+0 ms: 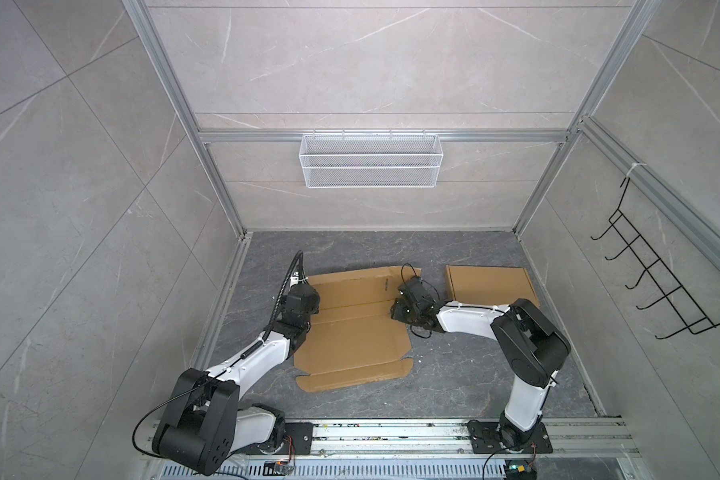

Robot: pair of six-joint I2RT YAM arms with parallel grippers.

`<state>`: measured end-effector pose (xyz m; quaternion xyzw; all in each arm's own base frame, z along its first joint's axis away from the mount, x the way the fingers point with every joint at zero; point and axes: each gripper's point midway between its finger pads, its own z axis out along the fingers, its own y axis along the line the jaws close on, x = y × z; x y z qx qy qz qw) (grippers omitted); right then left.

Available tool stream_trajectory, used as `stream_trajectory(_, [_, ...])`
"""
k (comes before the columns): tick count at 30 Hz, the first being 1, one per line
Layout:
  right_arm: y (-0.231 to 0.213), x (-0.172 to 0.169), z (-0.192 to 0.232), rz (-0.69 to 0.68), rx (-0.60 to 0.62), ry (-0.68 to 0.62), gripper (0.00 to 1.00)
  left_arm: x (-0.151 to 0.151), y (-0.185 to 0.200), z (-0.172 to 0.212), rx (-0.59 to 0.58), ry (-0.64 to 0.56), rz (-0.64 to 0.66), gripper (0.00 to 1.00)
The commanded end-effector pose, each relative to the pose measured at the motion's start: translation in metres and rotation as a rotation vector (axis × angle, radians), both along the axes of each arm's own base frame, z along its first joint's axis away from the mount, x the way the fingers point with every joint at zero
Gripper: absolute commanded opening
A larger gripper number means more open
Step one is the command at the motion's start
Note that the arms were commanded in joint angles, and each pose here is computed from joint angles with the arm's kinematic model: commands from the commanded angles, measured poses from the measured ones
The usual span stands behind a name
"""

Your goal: Fold the paper box

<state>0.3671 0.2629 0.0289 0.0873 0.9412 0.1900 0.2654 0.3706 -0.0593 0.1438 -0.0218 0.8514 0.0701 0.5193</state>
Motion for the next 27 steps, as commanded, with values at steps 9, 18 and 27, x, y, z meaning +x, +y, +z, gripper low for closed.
stream_trajectory(9, [0.016, 0.003, 0.016, 0.123, -0.021, -0.092, 0.41, 0.004, -0.002, 0.004, -0.004, -0.015, -0.001, 0.00])
stream_trajectory(18, [0.029, -0.002, 0.025, 0.171, -0.018, -0.138, 0.39, 0.004, -0.003, 0.003, -0.010, -0.013, -0.003, 0.00])
stream_trajectory(27, [0.033, 0.001, 0.040, 0.170, 0.004, -0.174, 0.38, 0.004, -0.004, 0.003, -0.018, -0.013, -0.006, 0.00])
